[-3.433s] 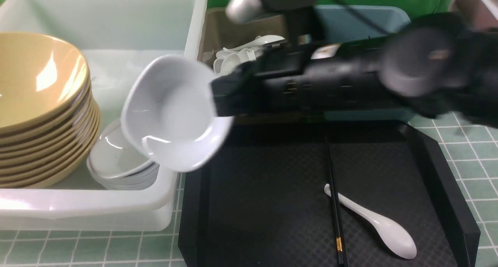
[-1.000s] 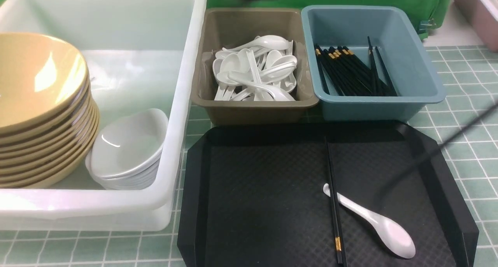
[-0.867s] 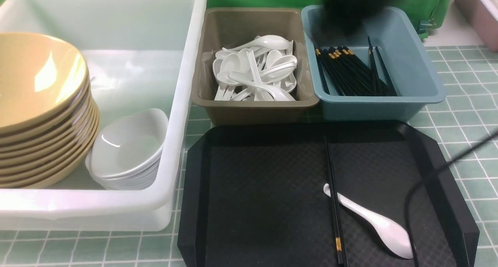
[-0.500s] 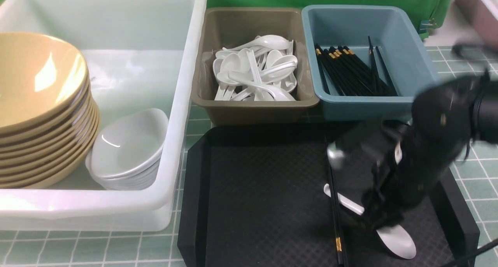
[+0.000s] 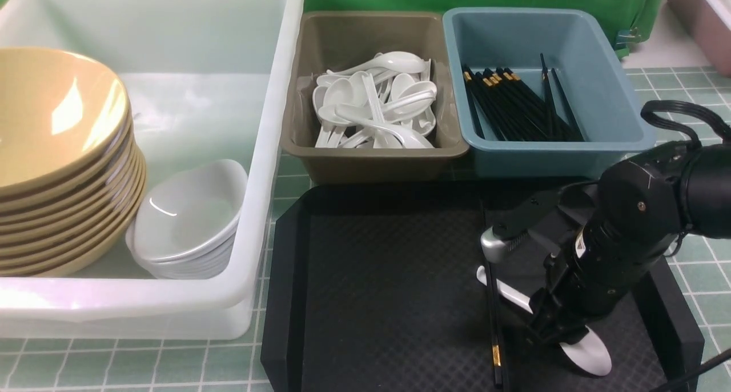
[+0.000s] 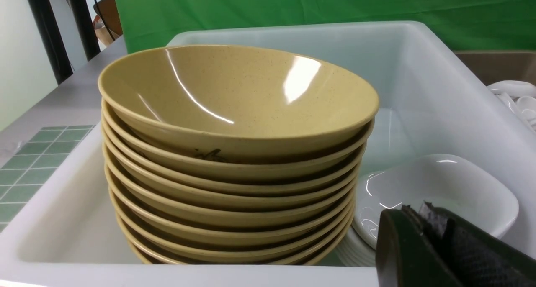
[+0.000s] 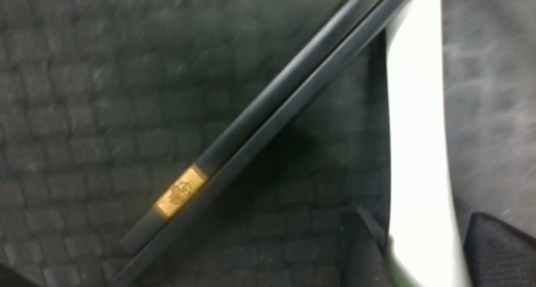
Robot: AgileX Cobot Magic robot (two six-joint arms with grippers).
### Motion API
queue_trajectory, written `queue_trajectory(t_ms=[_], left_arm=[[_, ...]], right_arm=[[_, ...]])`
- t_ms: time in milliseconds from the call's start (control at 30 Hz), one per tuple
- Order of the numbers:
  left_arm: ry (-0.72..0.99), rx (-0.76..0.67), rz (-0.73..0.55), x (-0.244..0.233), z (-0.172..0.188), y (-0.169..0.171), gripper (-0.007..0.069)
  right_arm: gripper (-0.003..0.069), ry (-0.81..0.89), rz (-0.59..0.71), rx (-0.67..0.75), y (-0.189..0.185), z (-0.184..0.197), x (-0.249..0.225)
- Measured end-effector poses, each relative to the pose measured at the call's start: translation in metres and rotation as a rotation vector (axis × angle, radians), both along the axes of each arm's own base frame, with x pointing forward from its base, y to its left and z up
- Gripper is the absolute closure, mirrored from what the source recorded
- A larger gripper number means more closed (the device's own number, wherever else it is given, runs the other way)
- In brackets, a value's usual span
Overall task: On blue table put chopsticks spoon bowls plates into blue grey white boxes.
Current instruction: 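Grasp the chopsticks with the right gripper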
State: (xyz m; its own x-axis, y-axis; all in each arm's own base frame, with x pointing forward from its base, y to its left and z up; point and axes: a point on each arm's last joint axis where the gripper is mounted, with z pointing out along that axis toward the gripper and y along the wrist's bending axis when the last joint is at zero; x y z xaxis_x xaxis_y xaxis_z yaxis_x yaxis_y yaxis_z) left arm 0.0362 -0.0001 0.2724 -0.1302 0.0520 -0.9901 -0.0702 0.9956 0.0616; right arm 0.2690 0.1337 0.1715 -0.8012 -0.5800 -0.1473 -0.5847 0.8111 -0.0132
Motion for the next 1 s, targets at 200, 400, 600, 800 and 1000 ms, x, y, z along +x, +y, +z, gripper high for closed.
queue_trajectory(t_ms=[200,400,600,800,1000], left_arm=[[0.0,0.0,0.0,0.0,0.0,0.0,0.0624],[0.0,0.0,0.0,0.0,0.0,0.0,0.0624],[0.0,0.0,0.0,0.0,0.0,0.0,0.0624],[0.0,0.0,0.0,0.0,0.0,0.0,0.0624],[0.0,0.0,0.0,0.0,0.0,0.0,0.0624]], right_arm=[[0.0291,-0.039,-0.101,0.04,0.007,0.018,0.014],[0.0268,0.01,-0.177,0.132,0.02,0.024,0.011],[0.0265,-0.014,-0.21,0.161,0.027,0.024,0.011],[0.0265,-0.024,-0.299,0.208,0.043,0.018,0.01],[0.0265,0.007,-0.301,0.201,0.062,-0.003,0.007]])
